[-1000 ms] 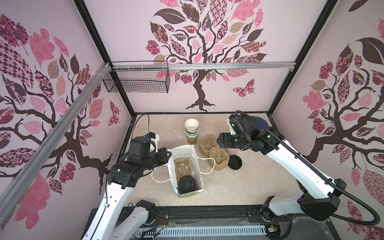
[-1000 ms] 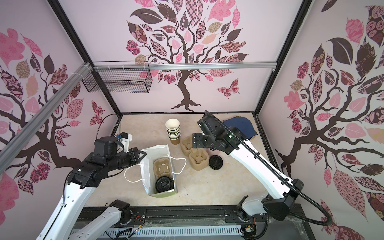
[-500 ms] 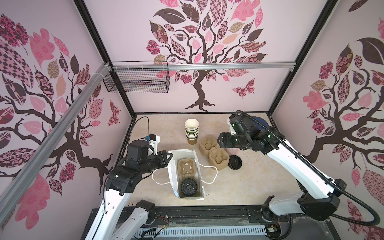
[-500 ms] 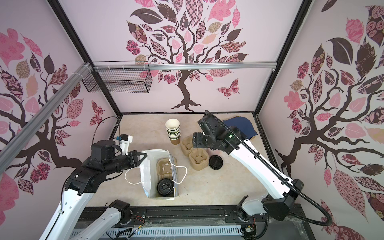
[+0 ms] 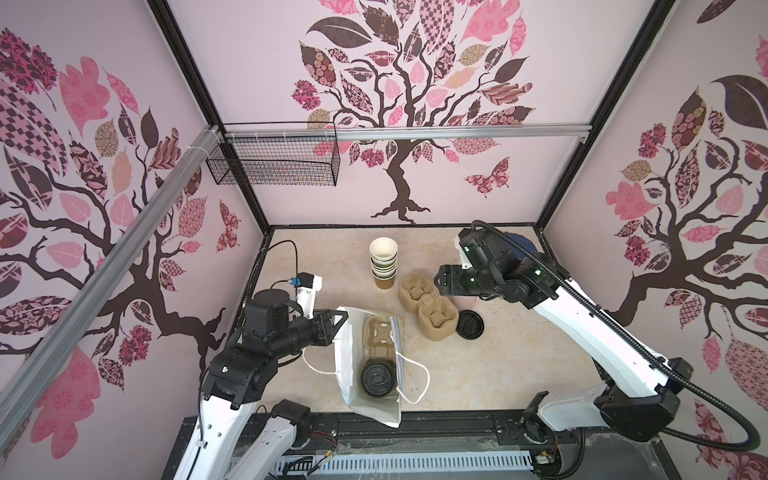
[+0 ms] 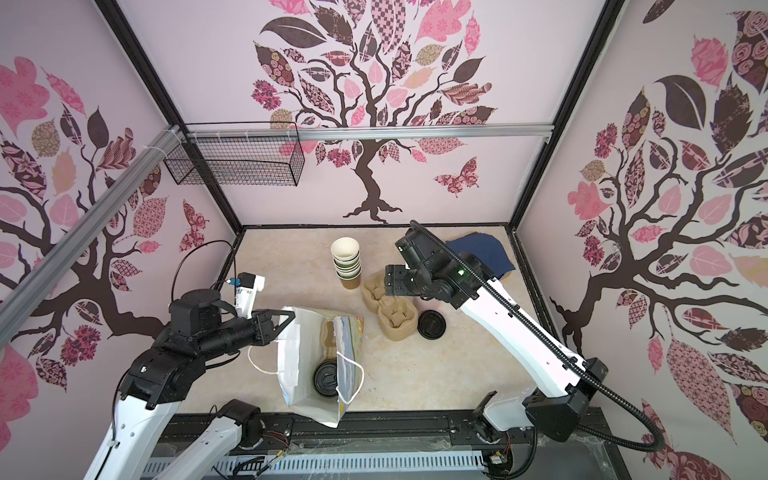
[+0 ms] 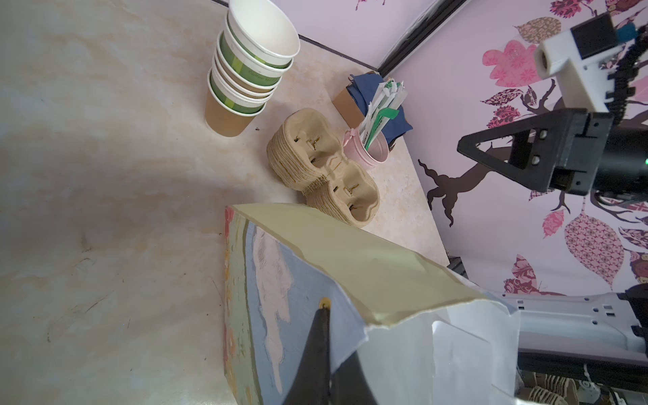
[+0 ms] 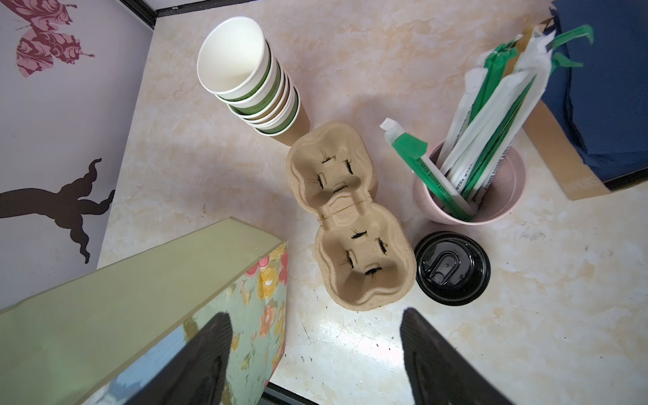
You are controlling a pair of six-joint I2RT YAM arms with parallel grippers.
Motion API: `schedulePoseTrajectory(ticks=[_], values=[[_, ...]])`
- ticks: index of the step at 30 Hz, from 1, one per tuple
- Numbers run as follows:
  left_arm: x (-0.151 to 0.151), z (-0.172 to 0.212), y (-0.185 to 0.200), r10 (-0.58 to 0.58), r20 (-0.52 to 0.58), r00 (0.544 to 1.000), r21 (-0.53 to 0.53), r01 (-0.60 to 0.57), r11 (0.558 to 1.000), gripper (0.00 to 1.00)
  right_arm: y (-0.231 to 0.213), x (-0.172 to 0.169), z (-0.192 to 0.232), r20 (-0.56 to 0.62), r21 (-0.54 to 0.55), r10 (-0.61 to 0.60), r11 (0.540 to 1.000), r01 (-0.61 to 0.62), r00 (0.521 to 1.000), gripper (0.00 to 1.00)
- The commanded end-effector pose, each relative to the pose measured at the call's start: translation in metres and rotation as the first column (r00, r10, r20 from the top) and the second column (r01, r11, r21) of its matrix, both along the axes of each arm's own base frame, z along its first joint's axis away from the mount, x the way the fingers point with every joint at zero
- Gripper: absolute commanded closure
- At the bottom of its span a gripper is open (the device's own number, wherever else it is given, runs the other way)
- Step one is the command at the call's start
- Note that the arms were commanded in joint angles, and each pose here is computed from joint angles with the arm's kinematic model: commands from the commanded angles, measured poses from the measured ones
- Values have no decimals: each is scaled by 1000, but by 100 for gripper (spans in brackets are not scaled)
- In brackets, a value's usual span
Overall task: Pack the takeout coffee
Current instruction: 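Open and withdraw the left gripper while the right moves toward the straws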
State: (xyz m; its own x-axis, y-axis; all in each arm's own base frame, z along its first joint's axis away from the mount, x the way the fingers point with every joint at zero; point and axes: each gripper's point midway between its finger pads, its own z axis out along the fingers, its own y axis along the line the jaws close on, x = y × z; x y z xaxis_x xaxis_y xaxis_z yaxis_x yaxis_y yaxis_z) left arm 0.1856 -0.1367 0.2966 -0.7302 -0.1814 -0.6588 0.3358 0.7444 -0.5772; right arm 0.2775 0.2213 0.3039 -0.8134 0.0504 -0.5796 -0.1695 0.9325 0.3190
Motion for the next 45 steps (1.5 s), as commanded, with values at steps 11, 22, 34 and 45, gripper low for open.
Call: schedulePoseTrajectory(ticks=[11,22,34,45], values=[[13,-22,3,69,-150,986,29,-65,997,100,-3,1,-2,-14,8,-17,1000,17,1000,21],[31,-35,12,217,-234,948,25,-217,976,100,-8,-2,-4,-26,3,-27,1000,27,999,21],[43,-37,16,255,-221,941,33,-254,967,60,-21,-5,-7,-62,-24,-61,998,59,996,21],[52,25,36,374,-52,926,-34,-376,926,2,-56,-1,9,-62,9,-149,989,150,987,20]])
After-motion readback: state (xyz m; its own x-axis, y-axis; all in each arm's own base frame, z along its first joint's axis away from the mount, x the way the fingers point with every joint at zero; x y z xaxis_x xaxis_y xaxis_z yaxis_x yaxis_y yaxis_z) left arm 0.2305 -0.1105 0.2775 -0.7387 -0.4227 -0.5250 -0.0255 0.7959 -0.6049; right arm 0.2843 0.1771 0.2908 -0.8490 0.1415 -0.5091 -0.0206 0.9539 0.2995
